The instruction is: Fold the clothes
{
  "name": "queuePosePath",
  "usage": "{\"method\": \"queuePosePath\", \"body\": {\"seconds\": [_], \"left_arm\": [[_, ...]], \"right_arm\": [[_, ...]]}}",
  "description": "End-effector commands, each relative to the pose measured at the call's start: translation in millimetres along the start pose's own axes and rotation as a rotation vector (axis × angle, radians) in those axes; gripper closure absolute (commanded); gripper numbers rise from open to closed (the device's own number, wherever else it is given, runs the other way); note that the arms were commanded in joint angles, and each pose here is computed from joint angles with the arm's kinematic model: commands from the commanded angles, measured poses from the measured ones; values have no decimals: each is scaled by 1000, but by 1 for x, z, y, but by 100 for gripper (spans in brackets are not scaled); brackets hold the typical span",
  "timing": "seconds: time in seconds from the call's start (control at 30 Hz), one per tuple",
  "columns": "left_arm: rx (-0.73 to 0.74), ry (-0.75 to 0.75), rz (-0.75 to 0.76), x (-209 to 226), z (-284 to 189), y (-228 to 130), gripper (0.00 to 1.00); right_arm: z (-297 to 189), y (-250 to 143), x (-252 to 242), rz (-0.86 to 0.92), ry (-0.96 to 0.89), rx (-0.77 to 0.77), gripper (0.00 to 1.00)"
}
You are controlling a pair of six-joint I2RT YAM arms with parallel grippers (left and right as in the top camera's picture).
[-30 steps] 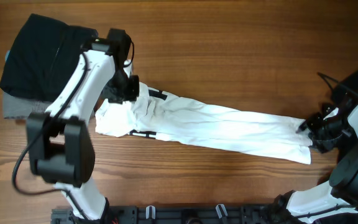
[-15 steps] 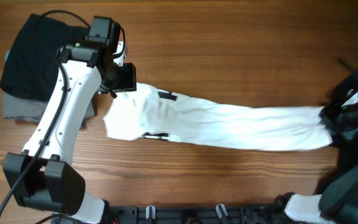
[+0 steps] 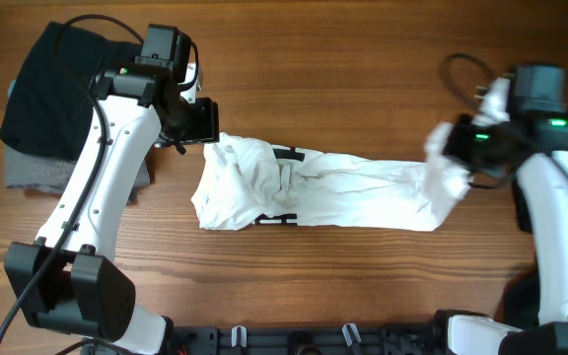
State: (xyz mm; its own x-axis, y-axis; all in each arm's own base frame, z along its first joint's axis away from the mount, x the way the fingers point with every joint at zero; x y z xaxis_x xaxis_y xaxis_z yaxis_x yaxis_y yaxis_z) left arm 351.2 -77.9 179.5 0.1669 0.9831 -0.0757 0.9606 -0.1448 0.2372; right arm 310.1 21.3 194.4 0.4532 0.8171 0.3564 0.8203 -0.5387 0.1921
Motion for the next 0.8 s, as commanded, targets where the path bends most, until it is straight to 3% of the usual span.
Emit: {"method": "queuePosePath", "body": {"seconds": [0.0, 0.23, 0.47, 0.5, 0.57, 0.6, 0.63, 0.7, 0.77], "left_arm": [[-45, -10, -2, -1, -13, 5, 34], [-44, -10, -2, -1, -13, 5, 30], [-40, -9, -2, -1, -13, 4, 25], [-40, -9, -2, -1, -13, 4, 24], [-39, -8, -2, -1, -13, 4, 24], [-37, -5, -4, 0, -13, 4, 23], [-33, 2, -7, 2, -13, 3, 20], [-16, 7, -19, 6, -11, 0, 11], [13, 13, -45, 15, -7, -5, 11]], "right_arm": [[11, -34, 58, -52, 80, 51, 95], [70, -85, 113, -197, 55, 140, 94], [119, -118, 114, -228, -30, 260, 90], [121, -118, 115, -231, -28, 260, 81], [119, -118, 114, -243, -27, 261, 51], [118, -118, 114, -249, -27, 261, 30], [115, -116, 113, -249, -26, 253, 21], [108, -109, 113, -249, -12, 233, 21], [98, -101, 112, -249, 5, 208, 21]]}}
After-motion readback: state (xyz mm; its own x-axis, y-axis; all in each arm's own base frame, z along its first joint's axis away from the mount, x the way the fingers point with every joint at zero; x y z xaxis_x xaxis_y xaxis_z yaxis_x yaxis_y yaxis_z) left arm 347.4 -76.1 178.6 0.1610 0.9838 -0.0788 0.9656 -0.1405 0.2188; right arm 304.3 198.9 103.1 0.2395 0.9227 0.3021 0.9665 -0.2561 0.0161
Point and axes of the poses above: each gripper's point midway between its finger pads, its own z axis out along the fingers, its own x axis along the line the jaws close on, y = z × x, the point moved 2 cm from there along -z, back along the fingers, and after that the axes turned 11 degrees about z, right-handed, at the moved point
